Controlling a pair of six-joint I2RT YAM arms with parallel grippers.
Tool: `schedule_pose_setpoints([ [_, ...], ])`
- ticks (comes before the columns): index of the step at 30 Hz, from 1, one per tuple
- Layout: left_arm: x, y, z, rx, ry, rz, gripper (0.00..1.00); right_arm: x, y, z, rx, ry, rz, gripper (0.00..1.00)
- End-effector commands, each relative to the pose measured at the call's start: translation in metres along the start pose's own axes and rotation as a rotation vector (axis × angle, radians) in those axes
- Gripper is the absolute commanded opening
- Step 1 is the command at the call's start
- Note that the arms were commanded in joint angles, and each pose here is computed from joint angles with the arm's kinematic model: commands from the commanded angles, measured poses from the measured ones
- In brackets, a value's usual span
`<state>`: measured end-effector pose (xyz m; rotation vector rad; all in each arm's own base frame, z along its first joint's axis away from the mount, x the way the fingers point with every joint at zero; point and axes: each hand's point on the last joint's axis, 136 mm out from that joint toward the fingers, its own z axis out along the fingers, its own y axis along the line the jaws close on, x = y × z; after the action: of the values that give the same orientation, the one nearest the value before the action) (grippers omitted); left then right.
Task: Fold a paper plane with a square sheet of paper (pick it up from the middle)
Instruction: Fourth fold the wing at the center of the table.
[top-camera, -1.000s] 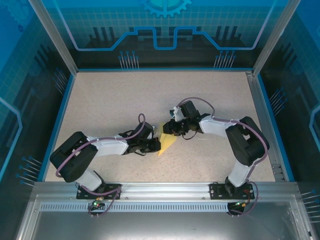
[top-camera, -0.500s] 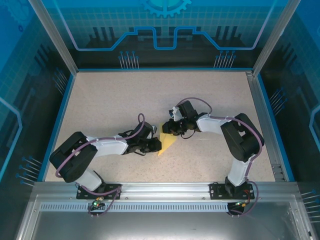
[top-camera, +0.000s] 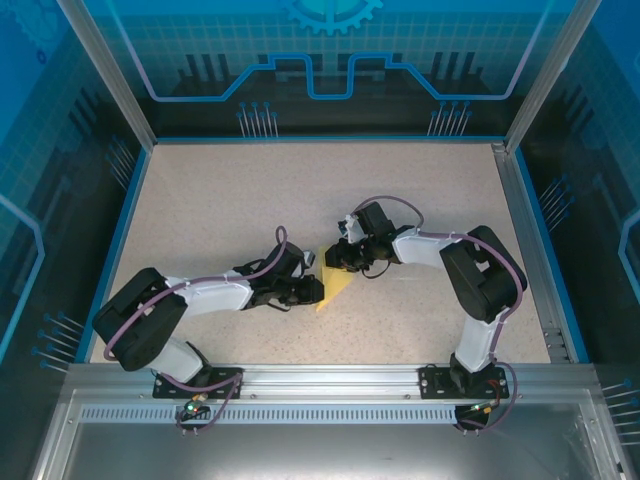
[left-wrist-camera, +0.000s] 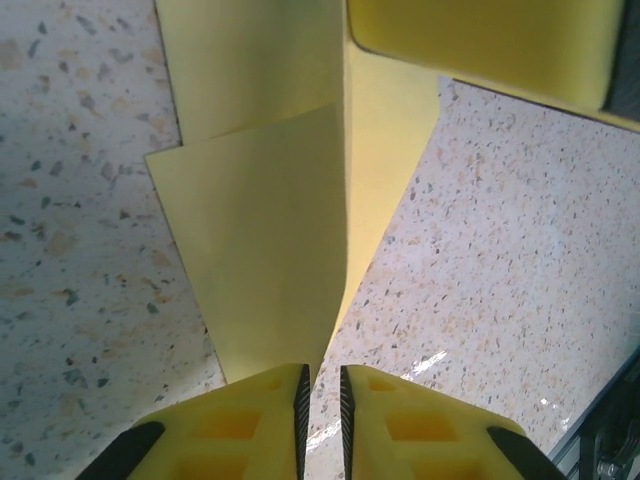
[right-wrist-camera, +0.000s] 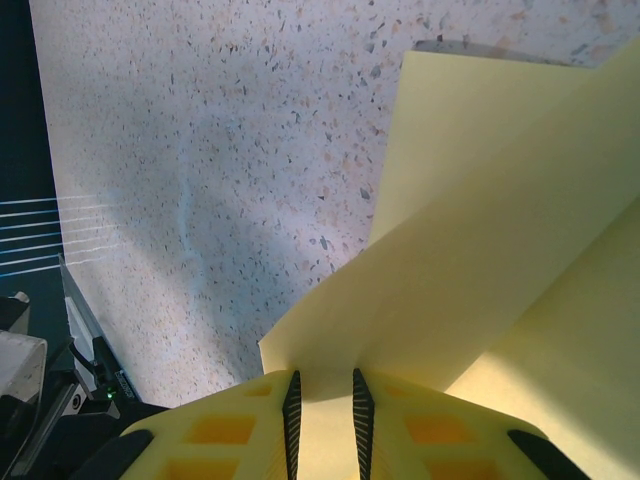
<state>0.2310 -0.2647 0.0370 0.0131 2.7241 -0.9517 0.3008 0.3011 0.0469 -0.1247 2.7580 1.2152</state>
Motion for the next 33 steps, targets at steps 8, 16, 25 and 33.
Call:
schedule_pose_setpoints([
  [8,0.009,0.01,0.004,-0.029,0.051,0.001,0.2,-0.002,0.004,0.004,0.005,0.01,-0.006,0.24],
  [16,0.005,0.005,0.006,-0.01,0.042,0.009,0.25,-0.002,0.005,0.004,0.002,0.011,-0.008,0.24],
  [25,-0.005,-0.001,0.008,-0.002,0.016,0.025,0.29,-0.002,0.005,0.003,0.002,0.012,-0.008,0.24],
  [33,-0.005,-0.001,0.009,-0.006,0.017,0.032,0.16,-0.002,0.005,0.003,0.003,0.013,-0.009,0.24],
])
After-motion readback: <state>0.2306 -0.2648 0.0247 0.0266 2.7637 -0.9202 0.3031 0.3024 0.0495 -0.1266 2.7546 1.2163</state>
